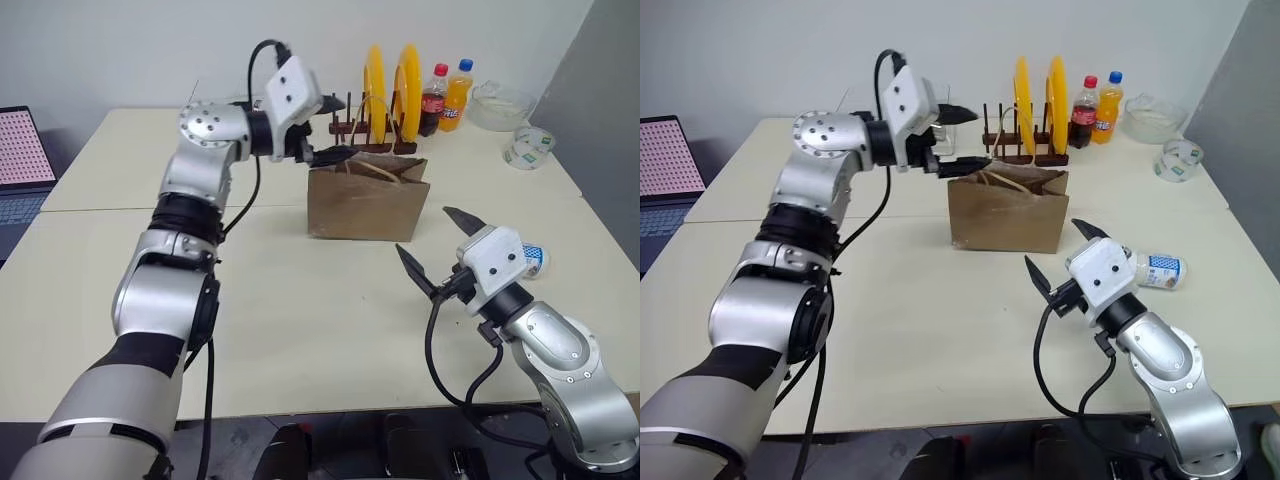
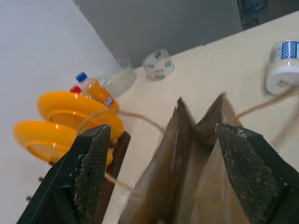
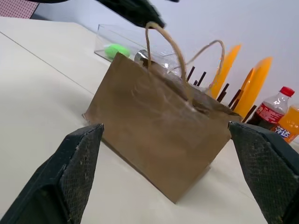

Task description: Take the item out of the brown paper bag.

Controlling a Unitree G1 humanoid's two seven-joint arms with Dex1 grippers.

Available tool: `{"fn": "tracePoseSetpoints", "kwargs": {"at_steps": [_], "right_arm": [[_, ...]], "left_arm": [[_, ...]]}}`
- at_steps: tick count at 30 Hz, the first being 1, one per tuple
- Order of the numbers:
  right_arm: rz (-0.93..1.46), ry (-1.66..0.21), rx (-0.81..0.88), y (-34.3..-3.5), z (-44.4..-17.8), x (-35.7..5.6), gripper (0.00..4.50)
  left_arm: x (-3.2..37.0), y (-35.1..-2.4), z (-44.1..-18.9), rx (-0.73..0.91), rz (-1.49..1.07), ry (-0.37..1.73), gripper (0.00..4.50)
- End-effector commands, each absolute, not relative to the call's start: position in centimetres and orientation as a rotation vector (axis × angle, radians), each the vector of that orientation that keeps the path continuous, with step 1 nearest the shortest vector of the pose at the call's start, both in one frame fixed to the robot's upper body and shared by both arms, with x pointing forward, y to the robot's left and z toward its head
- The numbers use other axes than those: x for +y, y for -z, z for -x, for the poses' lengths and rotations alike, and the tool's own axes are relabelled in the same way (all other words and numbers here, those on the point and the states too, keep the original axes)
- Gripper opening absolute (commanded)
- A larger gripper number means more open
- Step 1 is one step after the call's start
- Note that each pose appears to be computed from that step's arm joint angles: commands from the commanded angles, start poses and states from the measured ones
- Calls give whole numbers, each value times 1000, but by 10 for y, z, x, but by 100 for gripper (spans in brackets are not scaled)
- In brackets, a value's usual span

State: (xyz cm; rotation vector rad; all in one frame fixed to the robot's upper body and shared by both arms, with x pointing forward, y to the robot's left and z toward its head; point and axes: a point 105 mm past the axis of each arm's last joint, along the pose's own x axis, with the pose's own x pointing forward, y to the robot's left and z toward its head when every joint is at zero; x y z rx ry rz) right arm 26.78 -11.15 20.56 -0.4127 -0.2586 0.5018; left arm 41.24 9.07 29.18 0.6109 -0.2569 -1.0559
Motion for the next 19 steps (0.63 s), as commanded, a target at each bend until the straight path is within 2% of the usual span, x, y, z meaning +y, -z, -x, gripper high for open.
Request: {"fn": "tracePoseSetpoints", "kwargs": {"at_steps": [1, 3, 5, 8, 14, 19], "right_arm": [[398, -505, -315, -216, -264, -111, 450], [386, -497, -309, -213, -264, -113, 450], [400, -426, -324, -214, -267, -122, 450], [365, -376, -373, -217, -269, -129, 450], [276, -368, -439, -214, -267, -136, 450], [264, -406, -433, -210, -270, -132, 450]], "left_arm": [[106, -315, -398, -305, -482, 990, 378], [120, -308, -390, -295, -403, 927, 378], [131, -286, -380, -238, -357, 851, 378], [135, -265, -362, -257, -331, 756, 378], [145, -198, -338, -203, -210, 493, 378], [149, -184, -340, -242, -157, 381, 378]]}}
